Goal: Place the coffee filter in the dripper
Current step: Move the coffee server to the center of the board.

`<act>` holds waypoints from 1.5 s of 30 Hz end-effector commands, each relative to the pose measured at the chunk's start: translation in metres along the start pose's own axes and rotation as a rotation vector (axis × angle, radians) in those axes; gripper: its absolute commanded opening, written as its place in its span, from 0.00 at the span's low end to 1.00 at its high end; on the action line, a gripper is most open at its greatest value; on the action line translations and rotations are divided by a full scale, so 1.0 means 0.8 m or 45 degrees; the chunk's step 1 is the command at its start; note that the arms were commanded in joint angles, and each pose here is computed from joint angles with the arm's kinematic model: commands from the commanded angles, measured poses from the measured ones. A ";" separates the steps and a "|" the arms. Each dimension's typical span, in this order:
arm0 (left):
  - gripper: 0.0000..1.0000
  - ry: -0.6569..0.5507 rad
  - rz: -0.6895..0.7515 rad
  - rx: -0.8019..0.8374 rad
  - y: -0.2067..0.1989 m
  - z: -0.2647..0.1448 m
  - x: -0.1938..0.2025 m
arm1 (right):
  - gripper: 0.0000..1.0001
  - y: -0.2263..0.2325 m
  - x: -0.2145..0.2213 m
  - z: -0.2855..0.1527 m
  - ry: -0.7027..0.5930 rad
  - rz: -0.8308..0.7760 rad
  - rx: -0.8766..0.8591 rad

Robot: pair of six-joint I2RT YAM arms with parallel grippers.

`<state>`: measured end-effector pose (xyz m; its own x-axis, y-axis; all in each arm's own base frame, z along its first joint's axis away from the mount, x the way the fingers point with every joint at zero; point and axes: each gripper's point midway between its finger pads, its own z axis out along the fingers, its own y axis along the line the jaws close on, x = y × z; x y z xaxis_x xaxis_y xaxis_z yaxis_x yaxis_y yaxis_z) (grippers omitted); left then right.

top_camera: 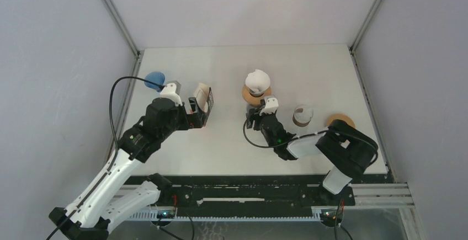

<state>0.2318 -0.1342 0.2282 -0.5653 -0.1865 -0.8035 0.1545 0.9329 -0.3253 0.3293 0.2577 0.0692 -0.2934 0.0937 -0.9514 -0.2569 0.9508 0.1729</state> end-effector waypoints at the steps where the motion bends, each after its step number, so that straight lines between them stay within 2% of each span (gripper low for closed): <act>1: 1.00 -0.042 0.005 -0.011 0.006 0.005 -0.005 | 0.74 0.019 -0.033 -0.030 0.014 0.045 -0.028; 8: 1.00 -0.075 -0.012 -0.012 0.009 0.006 -0.010 | 0.76 0.003 -0.056 -0.095 0.133 0.054 -0.034; 18: 1.00 -0.095 -0.023 0.004 0.005 0.008 -0.017 | 0.74 -0.098 -0.119 -0.169 0.323 0.235 0.087; 25: 1.00 -0.083 -0.017 0.011 0.002 0.014 -0.018 | 0.73 -0.167 -0.142 -0.169 0.500 0.334 0.189; 30: 1.00 -0.077 -0.014 0.022 -0.001 0.018 -0.018 | 0.71 -0.188 -0.154 -0.151 0.551 0.457 0.145; 39: 1.00 -0.067 0.007 0.019 0.000 0.020 -0.019 | 0.68 -0.222 -0.117 -0.143 0.754 0.492 0.262; 45: 1.00 -0.059 0.018 0.028 -0.001 0.023 -0.018 | 0.57 -0.212 -0.096 -0.141 0.831 0.475 0.228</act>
<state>0.2486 -0.1346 0.2194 -0.5591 -0.1922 -0.8065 0.1445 0.9353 -0.3231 0.2908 0.0491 0.1375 -0.8189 0.3240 -0.4737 0.1572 0.9205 0.3579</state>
